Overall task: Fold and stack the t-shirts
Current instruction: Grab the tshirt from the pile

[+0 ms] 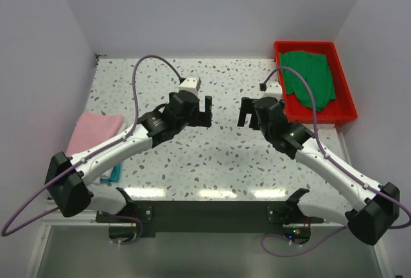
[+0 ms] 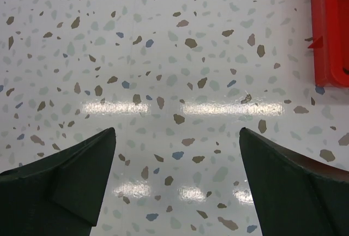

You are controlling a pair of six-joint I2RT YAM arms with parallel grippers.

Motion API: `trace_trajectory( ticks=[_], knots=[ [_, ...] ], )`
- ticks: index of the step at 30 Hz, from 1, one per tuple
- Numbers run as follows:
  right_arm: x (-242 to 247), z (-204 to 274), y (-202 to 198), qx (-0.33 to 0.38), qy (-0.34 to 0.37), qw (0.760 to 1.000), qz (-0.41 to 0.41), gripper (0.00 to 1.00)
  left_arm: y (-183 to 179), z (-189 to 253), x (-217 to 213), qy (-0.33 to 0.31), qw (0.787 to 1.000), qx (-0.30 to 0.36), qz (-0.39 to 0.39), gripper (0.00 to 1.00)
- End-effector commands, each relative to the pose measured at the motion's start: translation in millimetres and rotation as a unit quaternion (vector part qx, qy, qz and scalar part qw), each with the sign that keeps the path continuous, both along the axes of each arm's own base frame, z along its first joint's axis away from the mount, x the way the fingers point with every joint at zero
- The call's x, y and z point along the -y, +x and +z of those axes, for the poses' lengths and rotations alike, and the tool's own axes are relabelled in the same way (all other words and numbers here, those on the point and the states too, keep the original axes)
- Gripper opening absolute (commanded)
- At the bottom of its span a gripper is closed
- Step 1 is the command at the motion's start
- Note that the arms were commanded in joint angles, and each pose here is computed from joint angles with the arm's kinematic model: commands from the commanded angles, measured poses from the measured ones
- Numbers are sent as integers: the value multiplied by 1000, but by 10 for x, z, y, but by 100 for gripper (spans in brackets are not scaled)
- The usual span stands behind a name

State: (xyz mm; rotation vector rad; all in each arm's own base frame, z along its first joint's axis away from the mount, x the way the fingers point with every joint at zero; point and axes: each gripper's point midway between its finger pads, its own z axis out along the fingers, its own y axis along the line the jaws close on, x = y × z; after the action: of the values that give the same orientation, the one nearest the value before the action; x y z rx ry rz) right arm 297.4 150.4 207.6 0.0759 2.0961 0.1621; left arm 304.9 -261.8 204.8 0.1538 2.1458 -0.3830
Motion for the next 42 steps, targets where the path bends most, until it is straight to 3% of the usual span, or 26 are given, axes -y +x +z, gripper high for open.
trace_trajectory(
  ticks=[1, 4, 7, 10, 16, 31, 42],
  knots=[
    [20, 154, 73, 33, 5, 999, -13, 99, 44, 240, 35, -12, 1000, 20, -10, 100],
    [-7, 143, 162, 30, -24, 999, -8, 99, 21, 278, 45, -14, 1000, 20, -18, 100],
    [-116, 217, 551, 17, -55, 998, -7, 99, -7, 260, 58, -6, 999, 13, -30, 100],
    [61, 115, 958, -36, -30, 999, -27, 99, -15, 249, 56, 3, 999, 8, -35, 100],
    [266, 267, 1687, -28, 5, 997, -67, 99, -49, 225, -59, 6, 1000, 12, -28, 100],
    [727, 36, 2159, -48, -10, 991, -123, 99, -28, 258, -101, 1, 1000, 13, -27, 100],
    [1689, -309, 2434, -62, -20, 969, -238, 99, 0, 185, -105, 9, 1000, 2, -23, 100]
  ],
)
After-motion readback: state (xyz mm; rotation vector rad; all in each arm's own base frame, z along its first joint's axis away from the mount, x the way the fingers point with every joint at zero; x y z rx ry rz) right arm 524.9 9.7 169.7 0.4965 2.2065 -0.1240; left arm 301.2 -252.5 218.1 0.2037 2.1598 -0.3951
